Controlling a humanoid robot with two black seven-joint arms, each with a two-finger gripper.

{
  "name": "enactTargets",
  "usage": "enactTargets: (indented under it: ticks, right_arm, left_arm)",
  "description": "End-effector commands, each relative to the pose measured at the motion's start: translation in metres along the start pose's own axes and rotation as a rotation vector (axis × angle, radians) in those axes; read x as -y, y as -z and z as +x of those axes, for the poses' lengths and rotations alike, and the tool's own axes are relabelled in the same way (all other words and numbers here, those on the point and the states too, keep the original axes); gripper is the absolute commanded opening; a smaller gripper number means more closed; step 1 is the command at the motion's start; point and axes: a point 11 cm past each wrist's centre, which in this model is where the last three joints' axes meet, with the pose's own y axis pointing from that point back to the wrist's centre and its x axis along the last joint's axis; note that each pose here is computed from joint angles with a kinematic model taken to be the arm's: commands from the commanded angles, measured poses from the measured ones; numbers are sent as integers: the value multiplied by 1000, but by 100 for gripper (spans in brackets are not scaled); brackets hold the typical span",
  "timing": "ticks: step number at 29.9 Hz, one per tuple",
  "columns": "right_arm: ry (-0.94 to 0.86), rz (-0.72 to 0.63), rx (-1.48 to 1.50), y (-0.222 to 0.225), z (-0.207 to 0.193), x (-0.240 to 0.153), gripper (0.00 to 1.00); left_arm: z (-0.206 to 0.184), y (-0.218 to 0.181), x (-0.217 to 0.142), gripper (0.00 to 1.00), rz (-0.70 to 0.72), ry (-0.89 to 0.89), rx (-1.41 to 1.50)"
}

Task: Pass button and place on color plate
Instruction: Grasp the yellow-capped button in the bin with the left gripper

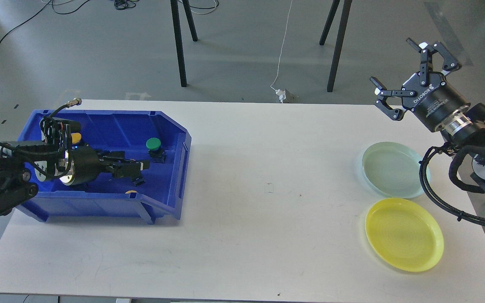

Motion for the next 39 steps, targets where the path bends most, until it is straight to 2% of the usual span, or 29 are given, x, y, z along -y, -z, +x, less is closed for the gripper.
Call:
enactTargets:
  ticks: [1,22,39]
  right_arm:
    - [-3,-3,0,-1,1,-1,99]
    - [-21,-15,10,-9,7,-8,99]
    - [-31,-22,17,-13,10,-12,99]
  left_arm:
    - [-2,5,4,99,19,7,7]
    - [-14,18,13,98,69,30,-10]
    - [-20,20,23,91,86,40,-16]
